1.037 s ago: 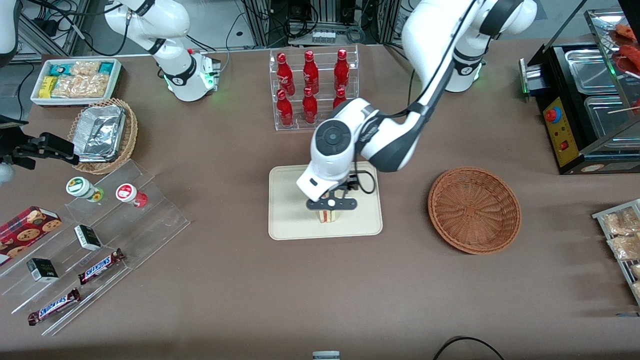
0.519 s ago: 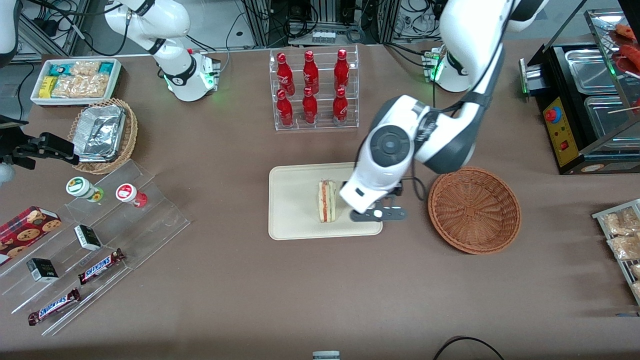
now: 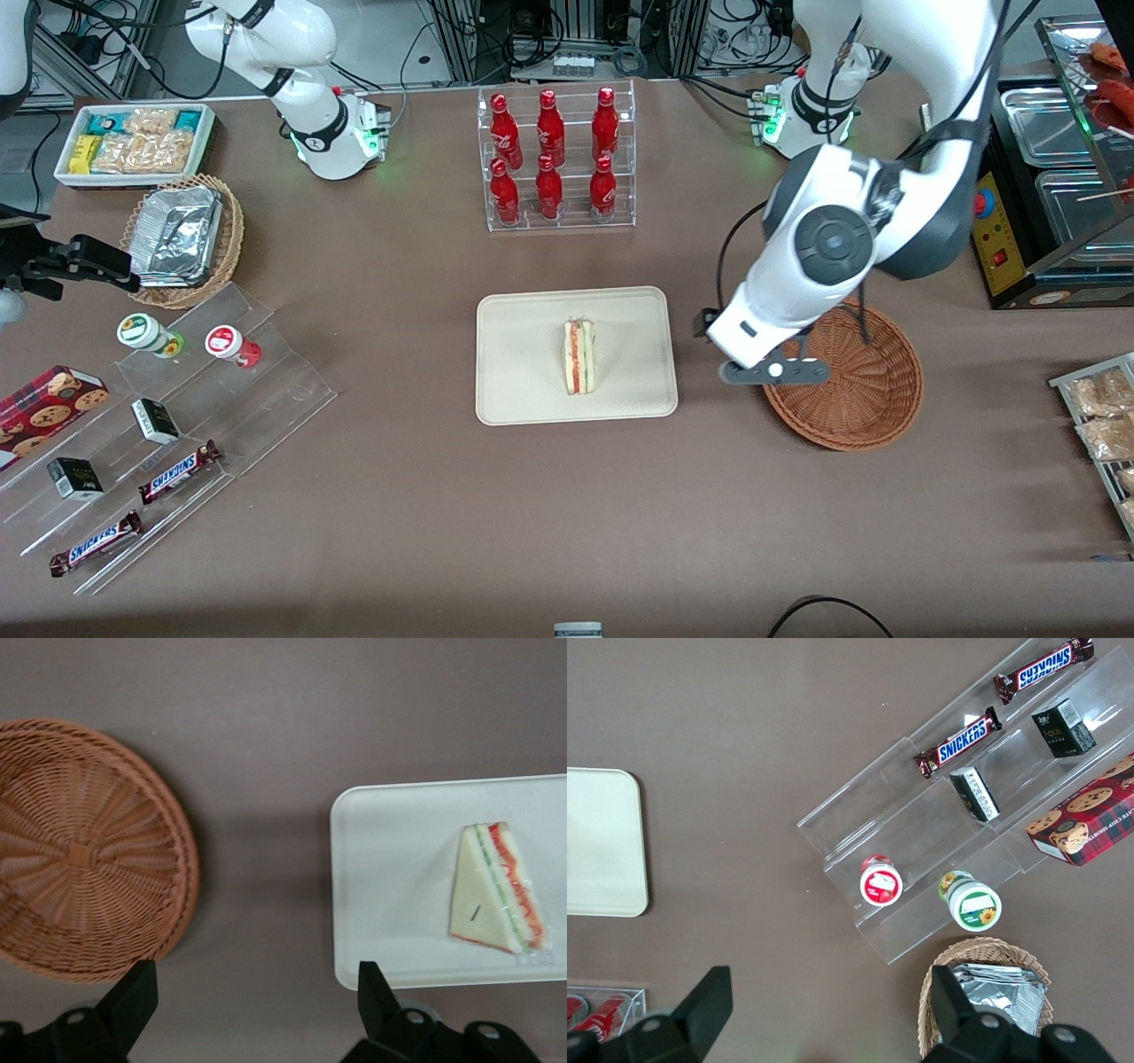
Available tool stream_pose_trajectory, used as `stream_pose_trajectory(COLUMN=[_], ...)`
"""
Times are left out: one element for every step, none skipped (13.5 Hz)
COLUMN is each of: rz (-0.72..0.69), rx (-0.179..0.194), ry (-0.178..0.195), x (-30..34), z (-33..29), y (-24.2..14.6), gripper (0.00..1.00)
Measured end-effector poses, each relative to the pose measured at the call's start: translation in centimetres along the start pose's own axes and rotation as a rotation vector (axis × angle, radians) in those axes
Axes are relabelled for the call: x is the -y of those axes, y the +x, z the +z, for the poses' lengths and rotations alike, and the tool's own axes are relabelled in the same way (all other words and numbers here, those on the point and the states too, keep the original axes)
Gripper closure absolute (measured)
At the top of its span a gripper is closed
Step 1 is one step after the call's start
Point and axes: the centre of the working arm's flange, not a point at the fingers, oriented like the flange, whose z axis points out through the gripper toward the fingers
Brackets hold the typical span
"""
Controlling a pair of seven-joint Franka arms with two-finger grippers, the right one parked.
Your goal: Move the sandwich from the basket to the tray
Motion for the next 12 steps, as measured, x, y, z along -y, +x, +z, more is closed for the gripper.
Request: stream_pose_trajectory(rz=[0.000,0.004,0.005,-0.004,-0.017,-0.019,-0.009,0.005,0.014,0.018,0.022,0.032], rx=[0.000,0.000,0.001,0.003,0.003,0.002,0.007,0.022,0.037,0.047,0.054,0.063], ry=[0.000,0.000,0.000,0.000,-0.001,-0.003,-0.004,-0.002,-0.001,-0.002,-0.002,-0.002], x=[1.3,2.7,3.8,4.9,6.1,7.4,8.5,9.7,10.9,12.1,13.2,14.3], z=[-0.5,-1.0,-1.3,-1.5,-1.8,-2.1,-2.6,-3.2,-3.8,-4.5,-5.1,-5.7], y=[-0.5,-1.0,-1.5,-2.0,-2.3,-2.5,-2.8,-3.2,-3.6,-4.0,-4.3,-4.7], gripper=[0.00,0.00,0.00,0.00,0.00,0.00,0.00,0.00,0.00,0.00,0.00,0.00])
